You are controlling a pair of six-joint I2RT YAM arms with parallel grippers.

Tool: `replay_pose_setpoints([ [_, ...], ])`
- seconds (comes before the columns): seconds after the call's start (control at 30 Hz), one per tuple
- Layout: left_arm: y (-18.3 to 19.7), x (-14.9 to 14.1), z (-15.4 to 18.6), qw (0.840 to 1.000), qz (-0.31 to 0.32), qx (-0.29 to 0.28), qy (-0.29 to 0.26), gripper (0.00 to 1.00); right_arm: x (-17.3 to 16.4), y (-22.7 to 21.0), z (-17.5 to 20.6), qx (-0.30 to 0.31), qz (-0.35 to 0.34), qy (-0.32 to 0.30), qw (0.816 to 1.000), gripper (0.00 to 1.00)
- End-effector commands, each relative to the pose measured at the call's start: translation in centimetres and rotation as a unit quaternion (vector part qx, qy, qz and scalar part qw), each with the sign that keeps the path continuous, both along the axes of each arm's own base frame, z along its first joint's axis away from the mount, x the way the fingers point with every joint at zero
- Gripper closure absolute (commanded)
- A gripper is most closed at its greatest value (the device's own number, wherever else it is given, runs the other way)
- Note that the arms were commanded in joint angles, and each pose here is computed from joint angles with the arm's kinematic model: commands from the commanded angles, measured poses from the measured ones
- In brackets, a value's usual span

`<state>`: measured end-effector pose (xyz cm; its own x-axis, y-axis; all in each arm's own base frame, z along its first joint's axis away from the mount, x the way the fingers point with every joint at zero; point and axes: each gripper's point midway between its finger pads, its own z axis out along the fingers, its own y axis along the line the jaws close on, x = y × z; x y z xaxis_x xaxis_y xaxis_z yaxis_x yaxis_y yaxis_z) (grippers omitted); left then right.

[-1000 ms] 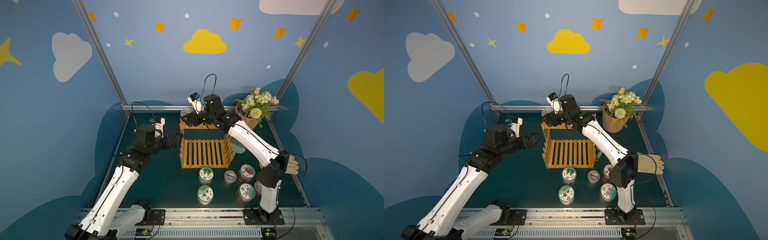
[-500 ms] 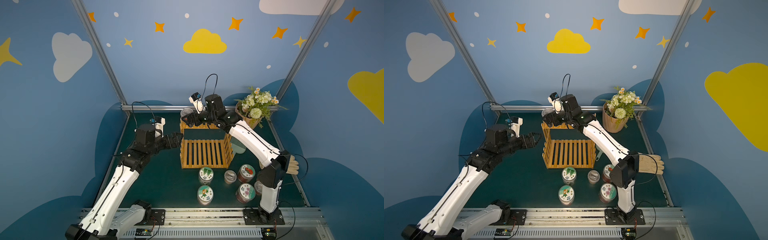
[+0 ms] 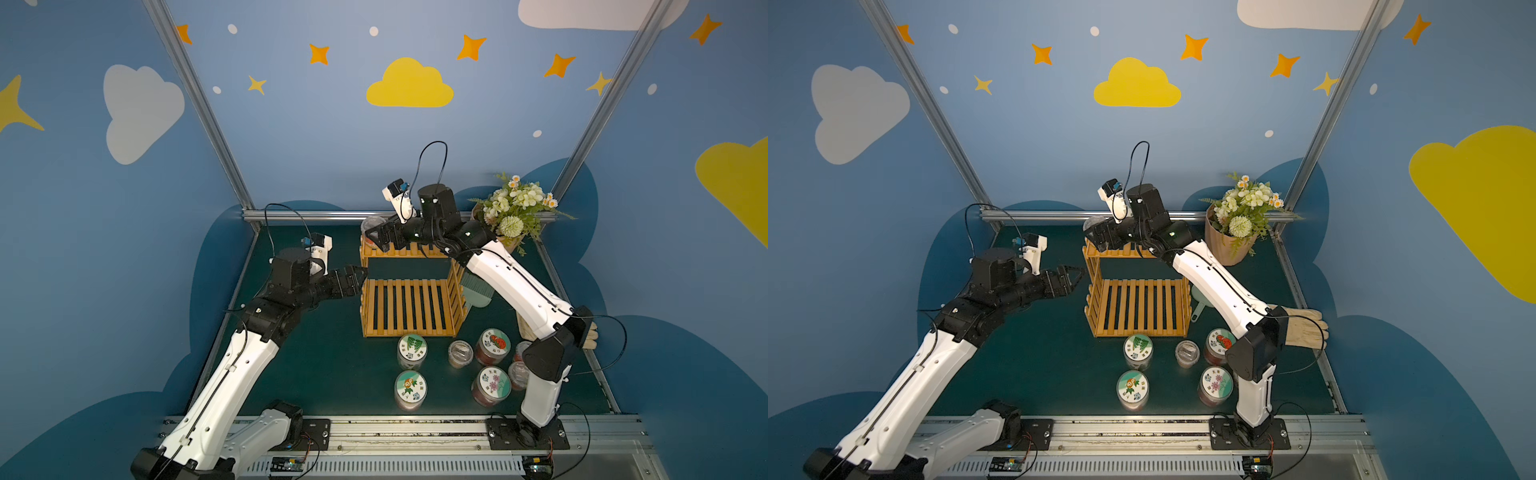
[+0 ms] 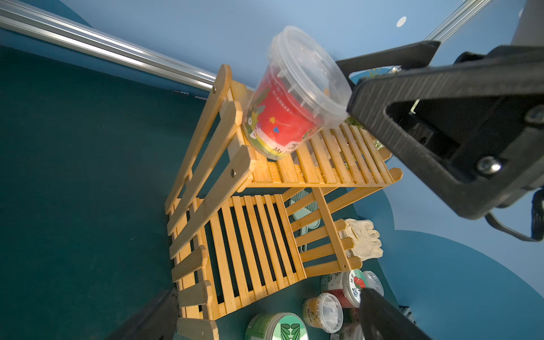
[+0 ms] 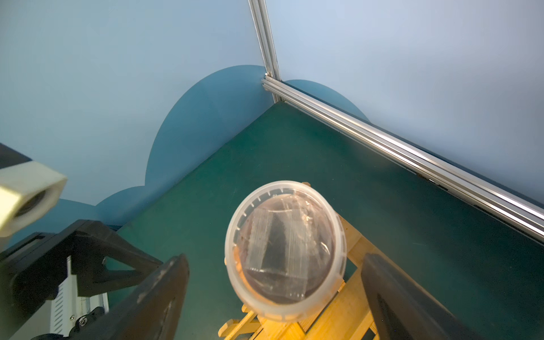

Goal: Place the seed container on the shelf
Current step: Adjust the seed jar on the shelf, then adjust the seed jar at the center of the board.

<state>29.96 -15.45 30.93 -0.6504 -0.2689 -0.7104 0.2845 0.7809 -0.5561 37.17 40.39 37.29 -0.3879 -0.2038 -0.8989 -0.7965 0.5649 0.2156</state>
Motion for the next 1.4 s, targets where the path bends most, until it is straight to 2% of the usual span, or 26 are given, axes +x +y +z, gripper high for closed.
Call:
replay_pose_setpoints([
  [0.0,-0.4,-0.1,1.4,1.0,-0.015,-0.012,-0.019,0.0,-1.2,-0.9,1.9,0.013,0.008,-0.01,1.0,0.02],
  [0.3,-1.7,-1.7,2.1,0.996,-0.064,-0.036,-0.042,0.0,-2.9,-3.2,3.5,0.011,0.0,-0.031,0.999,0.02],
  [0.7,-4.5,-4.2,0.4,0.99,-0.133,-0.042,-0.031,0.0,-5.8,-9.4,0.9,-0.018,-0.045,-0.027,0.998,0.02],
  [0.9,-6.4,-6.0,-0.8,0.985,-0.167,-0.021,-0.035,0.0,-8.3,-13.0,-2.6,-0.032,-0.067,0.004,0.997,0.02],
  [1.23,-11.1,-9.2,-3.8,0.976,-0.211,-0.026,-0.039,0.0,-13.1,-18.2,-9.8,-0.054,-0.094,0.087,0.99,0.02],
  [1.37,-12.6,-10.0,-4.6,0.974,-0.221,0.004,-0.042,0.0,-13.6,-20.7,-12.2,-0.067,-0.154,0.125,0.978,0.02],
])
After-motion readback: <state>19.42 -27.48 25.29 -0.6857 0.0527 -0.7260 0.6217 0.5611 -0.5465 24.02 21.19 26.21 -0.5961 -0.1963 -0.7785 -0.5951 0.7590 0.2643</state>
